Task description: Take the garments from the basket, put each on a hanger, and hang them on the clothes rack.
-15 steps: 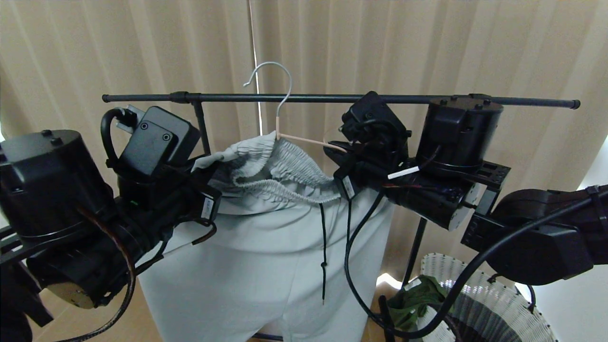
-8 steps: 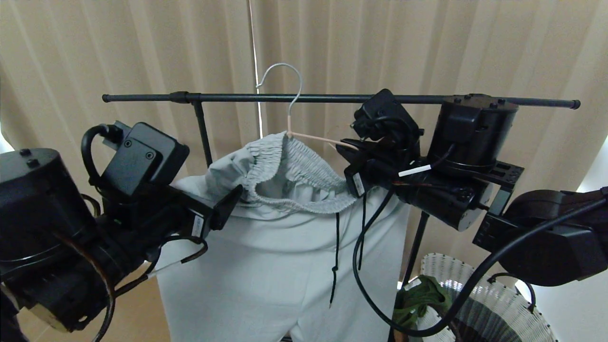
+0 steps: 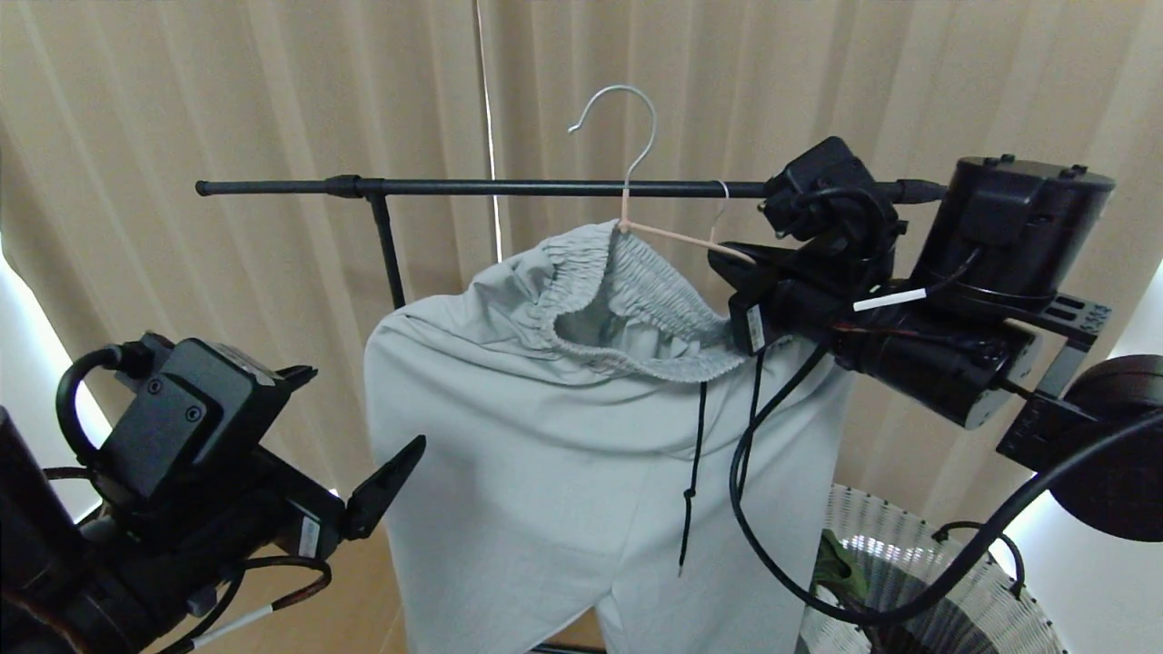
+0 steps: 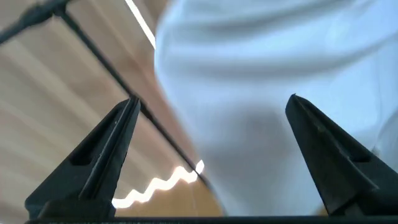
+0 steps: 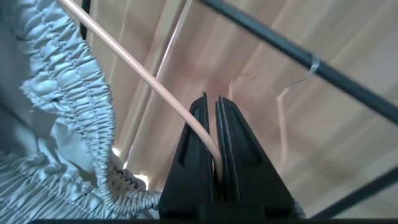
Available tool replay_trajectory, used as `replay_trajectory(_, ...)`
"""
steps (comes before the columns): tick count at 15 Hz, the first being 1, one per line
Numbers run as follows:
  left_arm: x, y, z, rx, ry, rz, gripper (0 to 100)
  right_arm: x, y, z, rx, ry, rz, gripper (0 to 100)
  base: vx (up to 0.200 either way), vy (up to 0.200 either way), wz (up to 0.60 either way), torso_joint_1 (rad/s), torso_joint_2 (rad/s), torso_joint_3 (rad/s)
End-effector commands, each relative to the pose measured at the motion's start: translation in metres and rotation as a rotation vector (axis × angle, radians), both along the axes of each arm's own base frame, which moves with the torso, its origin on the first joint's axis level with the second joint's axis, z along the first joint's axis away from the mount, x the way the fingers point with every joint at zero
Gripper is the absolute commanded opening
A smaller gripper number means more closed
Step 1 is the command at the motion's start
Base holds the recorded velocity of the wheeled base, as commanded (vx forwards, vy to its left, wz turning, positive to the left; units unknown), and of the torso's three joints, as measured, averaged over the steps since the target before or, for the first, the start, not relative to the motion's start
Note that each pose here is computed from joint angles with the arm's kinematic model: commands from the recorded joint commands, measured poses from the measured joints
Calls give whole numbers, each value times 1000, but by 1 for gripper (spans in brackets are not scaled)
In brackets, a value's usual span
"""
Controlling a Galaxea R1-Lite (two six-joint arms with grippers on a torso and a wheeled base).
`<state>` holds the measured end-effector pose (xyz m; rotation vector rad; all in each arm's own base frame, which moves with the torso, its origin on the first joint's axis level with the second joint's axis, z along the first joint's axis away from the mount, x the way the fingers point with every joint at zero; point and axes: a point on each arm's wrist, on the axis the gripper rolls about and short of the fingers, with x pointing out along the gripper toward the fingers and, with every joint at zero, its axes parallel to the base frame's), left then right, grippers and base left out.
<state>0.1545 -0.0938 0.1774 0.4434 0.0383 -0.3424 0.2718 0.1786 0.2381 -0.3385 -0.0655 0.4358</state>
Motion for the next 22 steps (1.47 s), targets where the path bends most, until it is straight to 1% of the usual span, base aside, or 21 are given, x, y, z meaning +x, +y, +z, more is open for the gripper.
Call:
replay_trajectory(1, -1, 5, -7, 4, 25, 22, 100, -13, -10, 14, 23, -35, 3, 0, 0, 0, 0, 0, 0, 0)
replay_trajectory(3, 1, 8, -13, 9, 54, 29, 100, -20, -14, 21, 36, -54, 8, 0, 0, 0, 0, 0, 0, 0)
replay_trajectory(5, 6, 12, -20, 15, 89, 4, 100, -25, -18, 27, 52, -68, 8, 0, 0, 0, 0, 0, 0, 0)
replay_trajectory(7, 14, 22, -18, -8, 89, -28, 100, -33, -23, 29, 61, -73, 10, 0, 0, 0, 0, 0, 0, 0)
replay_trajectory(9, 17, 29, -14, -46, 86, -71, 100, -39, -26, 31, 70, -77, 24, 0, 0, 0, 0, 0, 0, 0)
replay_trajectory(11, 19, 34, -12, -72, 87, -107, 100, -41, -28, 34, 78, -83, 29, 0, 0, 0, 0, 0, 0, 0)
replay_trajectory(12, 24, 35, -8, -92, 86, -130, 100, -42, -28, 35, 81, -85, 30, 0, 0, 0, 0, 0, 0, 0)
replay_trajectory(13, 28, 33, -7, -100, 90, -138, 100, -42, -28, 35, 81, -86, 30, 0, 0, 0, 0, 0, 0, 0)
replay_trajectory(16, 32, 30, -8, -99, 96, -150, 100, -43, -29, 37, 84, -92, 43, 0, 0, 0, 0, 0, 0, 0)
replay_trajectory(17, 32, 31, -9, -96, 99, -150, 0, -44, -29, 37, 85, -93, 43, 0, 0, 0, 0, 0, 0, 0)
replay_trajectory(19, 31, 31, -10, -94, 104, -147, 0, -43, -29, 37, 85, -93, 41, 0, 0, 0, 0, 0, 0, 0)
replay_trajectory(22, 24, 38, -26, -75, 158, -115, 0, -41, -33, 38, 83, -96, 18, 0, 0, 0, 0, 0, 0, 0)
